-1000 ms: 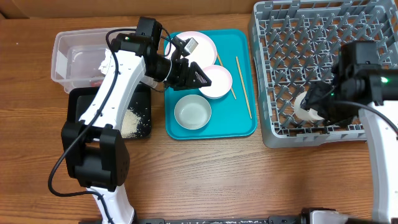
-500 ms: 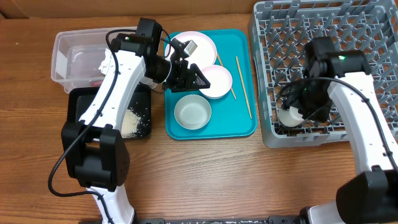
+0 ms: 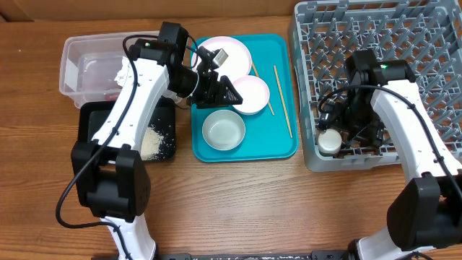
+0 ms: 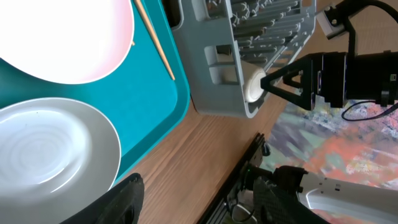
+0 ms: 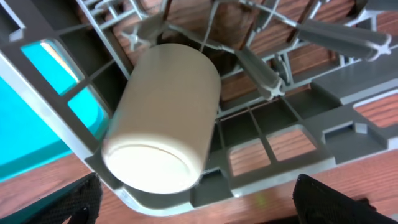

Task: Sort waste into correct bins and load items into the dishwasher

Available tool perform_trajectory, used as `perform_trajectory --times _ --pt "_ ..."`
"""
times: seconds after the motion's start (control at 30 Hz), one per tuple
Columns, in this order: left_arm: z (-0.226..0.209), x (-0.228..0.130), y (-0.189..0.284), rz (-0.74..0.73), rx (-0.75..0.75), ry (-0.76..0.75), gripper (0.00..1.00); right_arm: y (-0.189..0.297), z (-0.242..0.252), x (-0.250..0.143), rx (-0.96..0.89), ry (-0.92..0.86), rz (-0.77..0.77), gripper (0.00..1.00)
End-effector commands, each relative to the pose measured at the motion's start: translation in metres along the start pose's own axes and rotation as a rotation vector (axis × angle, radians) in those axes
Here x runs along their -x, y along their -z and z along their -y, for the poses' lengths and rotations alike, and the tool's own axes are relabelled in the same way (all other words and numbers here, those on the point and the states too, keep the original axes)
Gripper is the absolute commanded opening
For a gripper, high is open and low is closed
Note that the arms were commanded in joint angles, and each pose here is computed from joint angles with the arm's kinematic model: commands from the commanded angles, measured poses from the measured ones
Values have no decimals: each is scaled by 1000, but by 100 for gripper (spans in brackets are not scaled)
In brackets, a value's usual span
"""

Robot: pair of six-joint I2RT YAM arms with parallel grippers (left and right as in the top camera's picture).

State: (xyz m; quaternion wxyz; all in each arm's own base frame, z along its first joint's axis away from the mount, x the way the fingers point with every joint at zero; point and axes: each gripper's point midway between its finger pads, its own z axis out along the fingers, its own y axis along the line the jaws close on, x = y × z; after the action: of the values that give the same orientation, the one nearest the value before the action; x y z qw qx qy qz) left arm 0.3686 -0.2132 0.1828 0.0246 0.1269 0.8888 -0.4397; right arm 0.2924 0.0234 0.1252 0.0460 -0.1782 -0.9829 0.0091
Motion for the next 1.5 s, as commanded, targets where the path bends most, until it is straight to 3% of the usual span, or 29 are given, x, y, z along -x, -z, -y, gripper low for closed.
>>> perform_trajectory --times 0.0,0.23,0.37,0.57,0.7,0.87,0.9,0.93,0.97,1.27,1.47 --pt "12 5 10 32 5 -48 59 27 -6 16 31 5 86 100" --pt "25 21 37 101 35 -90 59 105 -46 33 236 116 246 96" --pt "22 31 75 172 203 -107 58 120 -90 27 361 209 281 91" --pt "2 34 153 307 520 -6 59 82 -152 -2 388 301 216 85" --pt "-7 30 189 368 619 35 62 38 -184 -25 369 349 152 74" --pt "-16 26 196 369 636 74 68 -10 -207 -46 366 350 95 60" --pt "-17 25 195 364 636 77 72 -17 -214 -50 385 362 87 59" --pt "-18 25 194 360 636 79 83 -22 -219 -52 400 370 80 58" --pt "-19 24 193 356 635 79 100 -30 -223 -54 407 357 69 58" --pt "-21 24 190 348 635 82 100 -82 -234 -55 383 283 -36 55" --pt "-21 24 190 347 635 82 100 -90 -238 -51 385 251 -38 44"
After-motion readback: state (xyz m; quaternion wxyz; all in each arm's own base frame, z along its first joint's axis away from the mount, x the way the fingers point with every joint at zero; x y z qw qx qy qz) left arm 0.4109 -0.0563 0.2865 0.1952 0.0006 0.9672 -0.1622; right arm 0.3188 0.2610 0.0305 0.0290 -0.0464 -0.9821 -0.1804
